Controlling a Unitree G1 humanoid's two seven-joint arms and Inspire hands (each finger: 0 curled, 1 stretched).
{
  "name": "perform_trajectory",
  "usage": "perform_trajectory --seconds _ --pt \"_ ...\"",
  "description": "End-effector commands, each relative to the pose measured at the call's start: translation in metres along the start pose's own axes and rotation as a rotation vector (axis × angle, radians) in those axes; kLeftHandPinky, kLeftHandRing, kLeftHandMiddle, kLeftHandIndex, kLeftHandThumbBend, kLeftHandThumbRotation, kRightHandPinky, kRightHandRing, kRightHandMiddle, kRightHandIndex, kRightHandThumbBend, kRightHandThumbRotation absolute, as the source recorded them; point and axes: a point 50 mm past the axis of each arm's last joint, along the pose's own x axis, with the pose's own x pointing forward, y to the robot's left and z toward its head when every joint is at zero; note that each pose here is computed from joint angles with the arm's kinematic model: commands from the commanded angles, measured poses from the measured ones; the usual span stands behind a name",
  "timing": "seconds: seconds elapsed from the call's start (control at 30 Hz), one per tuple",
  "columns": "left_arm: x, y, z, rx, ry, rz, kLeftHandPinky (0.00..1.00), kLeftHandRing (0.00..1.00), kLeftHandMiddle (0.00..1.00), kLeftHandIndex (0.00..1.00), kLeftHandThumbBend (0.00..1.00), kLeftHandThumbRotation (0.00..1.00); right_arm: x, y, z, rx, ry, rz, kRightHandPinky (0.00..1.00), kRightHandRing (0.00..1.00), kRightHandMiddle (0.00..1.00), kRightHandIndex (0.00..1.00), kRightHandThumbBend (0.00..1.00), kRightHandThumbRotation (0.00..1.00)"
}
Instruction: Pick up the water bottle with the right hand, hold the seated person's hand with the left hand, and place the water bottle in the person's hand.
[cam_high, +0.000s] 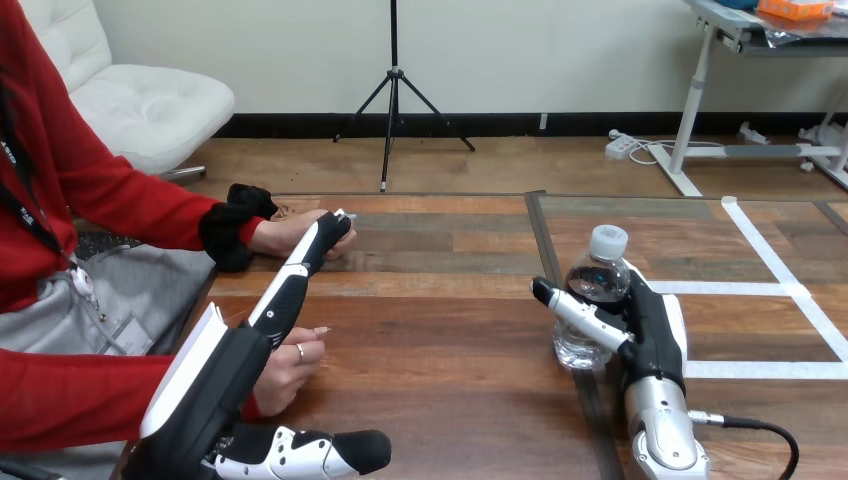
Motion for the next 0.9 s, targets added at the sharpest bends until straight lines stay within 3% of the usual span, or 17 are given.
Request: perform_trajectory --seconds 0.0,0.2,0.43,0.87 --pt "0.0112 0.0068 0.0032 0.024 -0.059 0.005 1.0 1.0 1.0 1.0 1.0 0.63 0.0081 -0.0012 0.0144 0.008 -0.036 -0.038 0.6 0.61 0.64 0.63 0.94 0.09" --pt "0.0118 0.0066 0.0031 0.026 -0.058 0.003 1.0 1.0 1.0 1.0 1.0 0.63 0.0076 -0.0003 0.0127 0.031 -0.021 -0.051 0.44 0.47 0.5 0.46 0.86 0.02" --pt "0.0131 0.0061 0.0035 0.024 -0.061 0.004 1.0 1.0 1.0 1.0 1.0 0.63 0.0072 0.0014 0.0116 0.064 -0.009 -0.053 0.33 0.36 0.39 0.36 0.81 0.0" --pt "0.0148 0.0056 0.0033 0.024 -0.062 0.006 1.0 1.0 1.0 1.0 1.0 0.63 0.0073 0.0027 0.0114 0.093 -0.002 -0.052 0.29 0.31 0.33 0.33 0.76 0.0"
